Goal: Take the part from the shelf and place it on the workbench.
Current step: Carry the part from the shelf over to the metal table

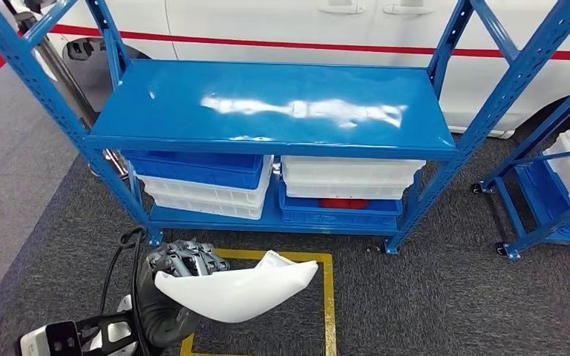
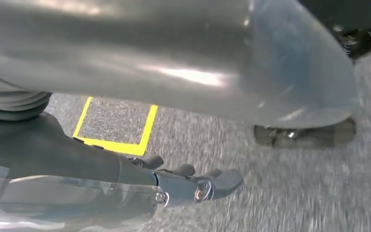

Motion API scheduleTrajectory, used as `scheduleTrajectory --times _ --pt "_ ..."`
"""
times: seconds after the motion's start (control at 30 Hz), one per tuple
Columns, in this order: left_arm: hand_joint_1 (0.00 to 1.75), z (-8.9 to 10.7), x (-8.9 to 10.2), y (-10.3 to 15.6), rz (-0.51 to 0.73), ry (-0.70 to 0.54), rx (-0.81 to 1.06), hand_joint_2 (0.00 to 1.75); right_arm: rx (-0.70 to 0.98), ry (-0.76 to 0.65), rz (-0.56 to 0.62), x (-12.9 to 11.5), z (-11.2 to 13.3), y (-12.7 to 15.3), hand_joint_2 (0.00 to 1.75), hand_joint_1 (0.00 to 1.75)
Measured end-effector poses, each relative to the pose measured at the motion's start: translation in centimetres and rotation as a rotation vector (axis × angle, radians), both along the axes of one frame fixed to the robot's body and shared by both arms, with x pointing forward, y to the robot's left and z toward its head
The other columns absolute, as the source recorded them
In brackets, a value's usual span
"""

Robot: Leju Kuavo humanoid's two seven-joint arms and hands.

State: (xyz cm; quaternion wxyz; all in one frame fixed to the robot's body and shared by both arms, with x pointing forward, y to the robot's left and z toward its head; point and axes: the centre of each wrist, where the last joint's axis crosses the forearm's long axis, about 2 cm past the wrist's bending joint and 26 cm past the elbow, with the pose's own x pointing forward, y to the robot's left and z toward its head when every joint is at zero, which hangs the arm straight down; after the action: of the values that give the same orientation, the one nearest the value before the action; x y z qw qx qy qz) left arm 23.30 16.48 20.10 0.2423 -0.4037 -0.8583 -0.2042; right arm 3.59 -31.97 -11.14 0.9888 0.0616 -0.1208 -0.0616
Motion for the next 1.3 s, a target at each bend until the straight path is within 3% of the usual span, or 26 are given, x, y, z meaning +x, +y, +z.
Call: scheduleTrajectory --times 1.3 --pt "1.75 -0.5 1.4 -1.0 -0.001 0.003 0.175 1.75 -0.043 -0.02 0.032 -0.2 0.0 -1.1 0.0 0.0"
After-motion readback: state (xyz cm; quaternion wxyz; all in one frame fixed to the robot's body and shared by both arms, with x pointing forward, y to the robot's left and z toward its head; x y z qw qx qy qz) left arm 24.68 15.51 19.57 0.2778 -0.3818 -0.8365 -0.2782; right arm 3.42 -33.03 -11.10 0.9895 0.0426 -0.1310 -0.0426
